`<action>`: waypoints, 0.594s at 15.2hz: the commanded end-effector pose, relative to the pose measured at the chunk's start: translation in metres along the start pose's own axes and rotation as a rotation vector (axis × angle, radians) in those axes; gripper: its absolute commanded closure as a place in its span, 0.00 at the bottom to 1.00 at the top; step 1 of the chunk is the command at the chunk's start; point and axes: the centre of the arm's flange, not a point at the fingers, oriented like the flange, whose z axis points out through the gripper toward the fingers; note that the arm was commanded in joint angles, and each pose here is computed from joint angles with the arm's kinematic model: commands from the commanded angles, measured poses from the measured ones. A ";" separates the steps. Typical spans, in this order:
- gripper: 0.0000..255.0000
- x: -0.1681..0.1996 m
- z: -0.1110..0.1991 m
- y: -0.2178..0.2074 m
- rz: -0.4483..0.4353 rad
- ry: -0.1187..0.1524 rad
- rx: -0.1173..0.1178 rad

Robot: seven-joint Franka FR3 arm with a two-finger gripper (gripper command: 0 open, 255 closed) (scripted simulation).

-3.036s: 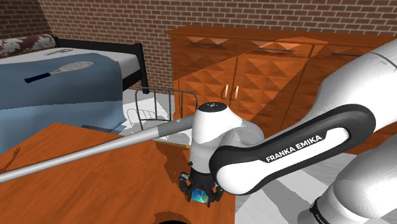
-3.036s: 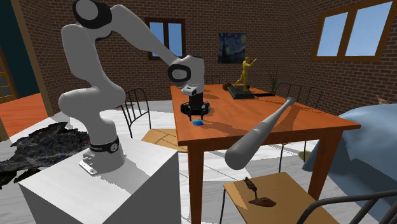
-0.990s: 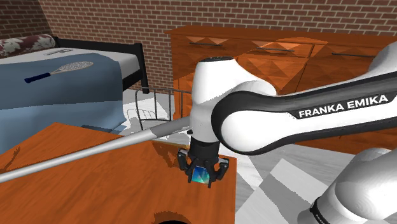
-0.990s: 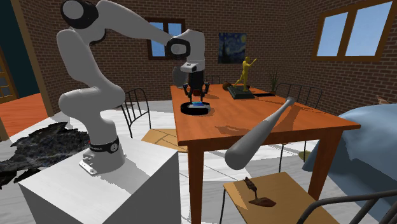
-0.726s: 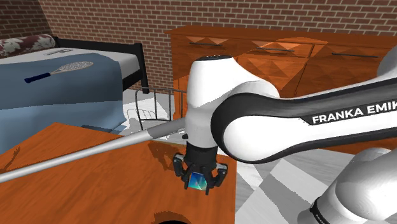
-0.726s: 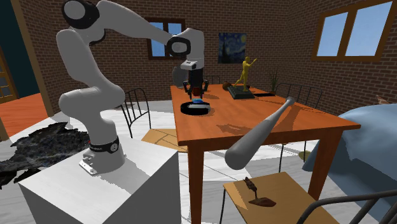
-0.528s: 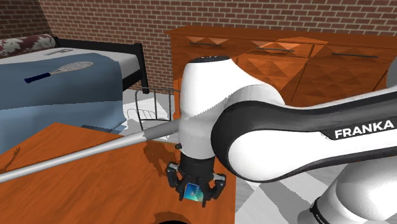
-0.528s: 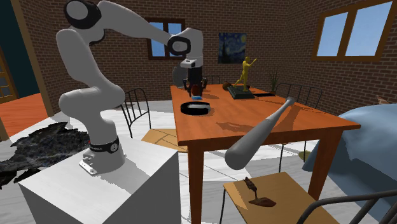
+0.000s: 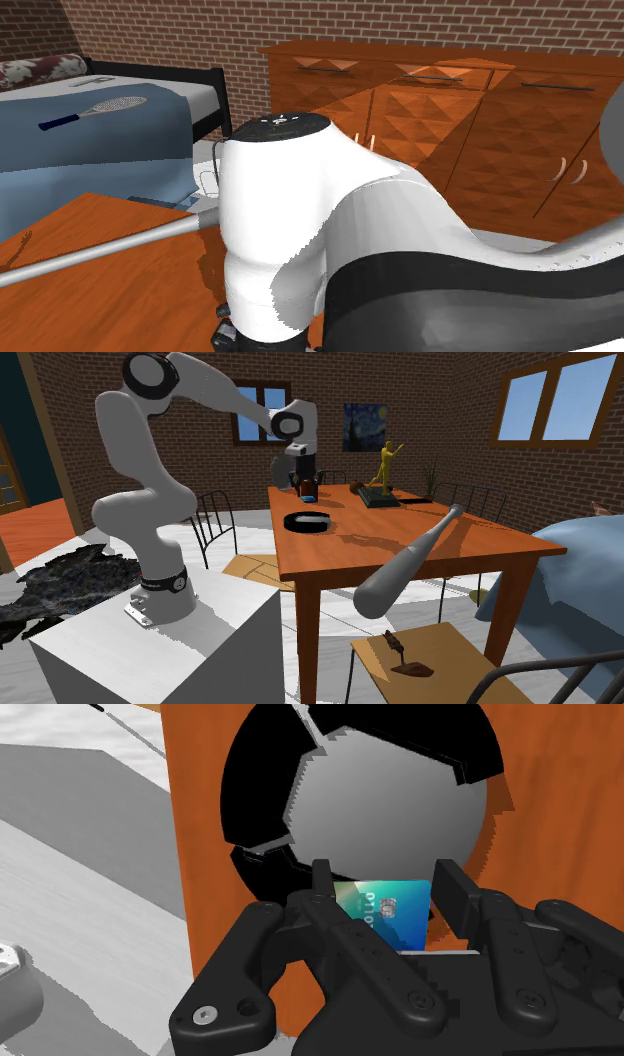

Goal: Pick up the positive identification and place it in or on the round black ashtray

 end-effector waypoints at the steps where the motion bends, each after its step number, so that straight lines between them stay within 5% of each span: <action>1: 1.00 -0.028 0.002 -0.003 0.003 -0.001 0.002; 4: 1.00 -0.062 0.005 -0.007 0.003 -0.001 0.002; 9: 1.00 -0.058 0.032 -0.007 0.003 -0.001 0.002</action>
